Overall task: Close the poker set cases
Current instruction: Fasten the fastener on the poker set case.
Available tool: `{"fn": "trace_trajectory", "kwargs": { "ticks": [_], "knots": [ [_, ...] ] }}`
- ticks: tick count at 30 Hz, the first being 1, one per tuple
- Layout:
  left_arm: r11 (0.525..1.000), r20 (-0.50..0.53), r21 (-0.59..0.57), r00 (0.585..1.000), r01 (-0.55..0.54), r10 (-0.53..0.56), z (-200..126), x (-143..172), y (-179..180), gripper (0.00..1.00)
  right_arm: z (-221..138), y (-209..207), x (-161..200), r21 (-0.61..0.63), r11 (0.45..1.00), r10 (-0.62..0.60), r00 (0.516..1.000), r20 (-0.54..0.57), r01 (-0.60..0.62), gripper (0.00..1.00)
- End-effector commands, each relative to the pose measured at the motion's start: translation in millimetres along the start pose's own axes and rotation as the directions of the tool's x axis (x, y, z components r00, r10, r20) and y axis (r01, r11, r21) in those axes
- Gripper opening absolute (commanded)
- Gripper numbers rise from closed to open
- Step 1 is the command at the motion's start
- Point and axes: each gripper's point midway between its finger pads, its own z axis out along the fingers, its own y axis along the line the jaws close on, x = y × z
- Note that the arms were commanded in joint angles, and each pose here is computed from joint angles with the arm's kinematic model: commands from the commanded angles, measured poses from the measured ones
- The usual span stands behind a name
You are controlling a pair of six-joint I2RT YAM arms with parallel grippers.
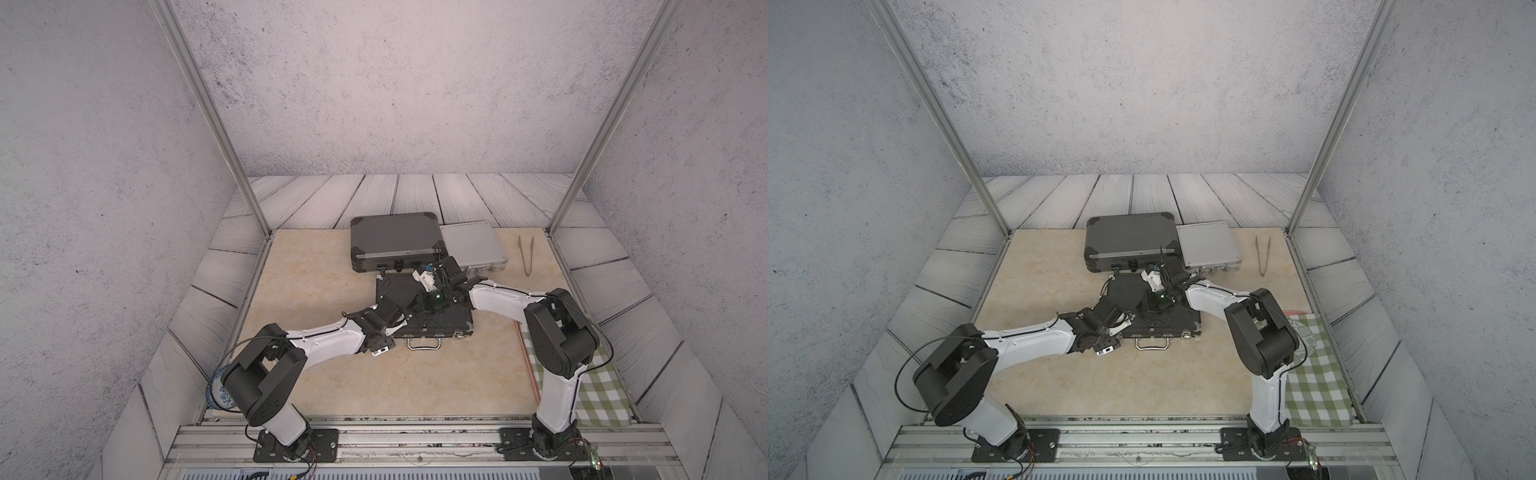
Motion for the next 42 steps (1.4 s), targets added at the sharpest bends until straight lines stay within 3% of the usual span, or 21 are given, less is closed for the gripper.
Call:
{"fn": "trace_trajectory", "kwargs": {
  "ticks": [1,9,16,24,30,38,42],
  "knots": [
    [0.995,0.078,0.098,0.997,-0.017,0.009,-0.8,-21.0,-17.0,0.89,18.4,-62.3,69.7,0.212,0.971,0.156,0.969,-0.192,-0.115,0.04],
    [1.0,0.049,0.006,0.999,-0.016,0.016,12.3,-19.9,-3.9,0.83,17.4,-62.5,71.3,0.21,0.971,0.155,0.969,-0.194,-0.114,0.04],
    [1.0,0.034,0.022,0.999,-0.016,0.016,13.7,-20.6,-5.7,0.78,19.2,-64.7,76.1,0.209,0.971,0.161,0.966,-0.202,-0.118,0.04],
    [0.986,0.044,0.156,0.997,-0.062,0.056,-6.7,-17.7,-26.7,0.87,20.1,-65.5,75.1,0.213,0.97,0.158,0.966,-0.206,-0.114,0.04],
    [0.998,0.118,0.047,0.992,-0.049,0.043,-9.9,-40.3,-9.3,0.89,19.2,-64.4,73.1,0.215,0.97,0.157,0.966,-0.203,-0.113,0.04],
    [0.993,0.131,0.036,0.986,-0.111,0.106,-3.5,-59.0,-20.7,0.92,18.8,-64.8,73.6,0.219,0.969,0.158,0.966,-0.203,-0.112,0.04],
    [0.995,0.173,0.061,0.983,-0.073,0.061,-14.0,-73.1,-22.4,0.93,20.1,-67.1,74.3,0.225,0.967,0.163,0.965,-0.205,-0.116,0.04]
  ]
}}
